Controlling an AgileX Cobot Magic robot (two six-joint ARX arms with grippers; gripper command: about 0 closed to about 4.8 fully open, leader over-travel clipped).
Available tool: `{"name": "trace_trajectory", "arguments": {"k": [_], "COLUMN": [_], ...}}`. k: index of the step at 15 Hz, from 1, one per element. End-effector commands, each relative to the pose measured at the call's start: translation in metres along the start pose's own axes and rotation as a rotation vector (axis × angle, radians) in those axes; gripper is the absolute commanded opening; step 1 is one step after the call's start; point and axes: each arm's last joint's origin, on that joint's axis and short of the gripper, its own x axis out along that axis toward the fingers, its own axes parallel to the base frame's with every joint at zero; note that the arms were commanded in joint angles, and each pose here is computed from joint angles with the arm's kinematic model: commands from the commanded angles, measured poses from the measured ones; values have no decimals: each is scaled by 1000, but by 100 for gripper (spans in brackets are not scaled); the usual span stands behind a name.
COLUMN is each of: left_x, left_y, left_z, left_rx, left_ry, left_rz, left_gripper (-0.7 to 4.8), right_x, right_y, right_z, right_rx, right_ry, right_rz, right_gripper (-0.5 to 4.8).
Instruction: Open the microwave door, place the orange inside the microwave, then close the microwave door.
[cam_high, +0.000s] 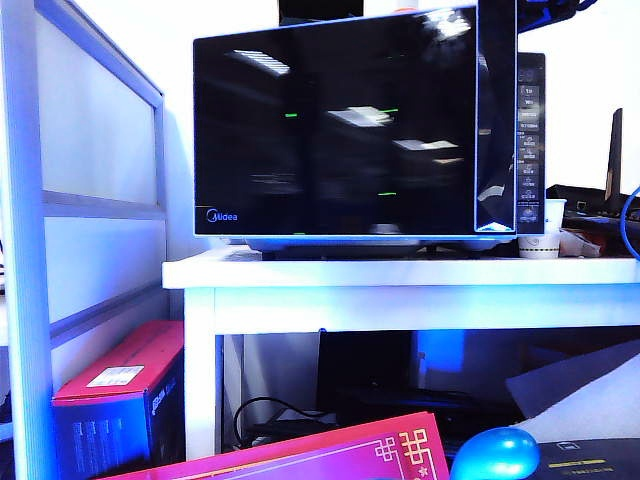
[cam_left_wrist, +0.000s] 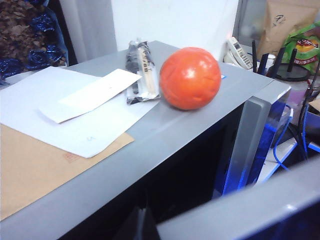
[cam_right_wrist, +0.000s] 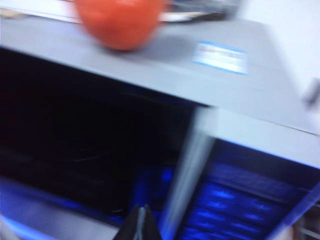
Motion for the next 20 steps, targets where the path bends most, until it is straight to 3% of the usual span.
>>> {"name": "trace_trajectory", "arguments": {"k": [1, 6, 8, 11, 12, 16, 20], "left_x": [-2, -2, 2, 18, 24, 50, 62], "left_y": [-1, -1, -1, -4, -3, -7, -7], "left_z": [4, 7, 8, -4, -8, -31, -45], "left_rx": [3, -8, -39, -65, -69, -111, -152], "left_ry": [-24, -52, -85, -51, -39, 29, 90], "left_rz": [-4, -2, -47, -88, -94, -127, -125], "left_gripper": [-4, -4, -4, -4, -4, -4, -4], "right_x": [-13, -36, -35, -37, -38, -40, -40], "right_y": [6, 9, 11, 15, 15, 11, 3], "right_z": [16, 34, 33, 36, 37, 46, 48], "right_rx": [-18, -41, -43, -64, -68, -91, -78], "right_ry": [-91, -176, -178, -229, -239, -313, -294], "right_rz": [72, 114, 191, 344, 341, 213, -49], "right_gripper": [18, 12, 12, 12, 12, 12, 12]}}
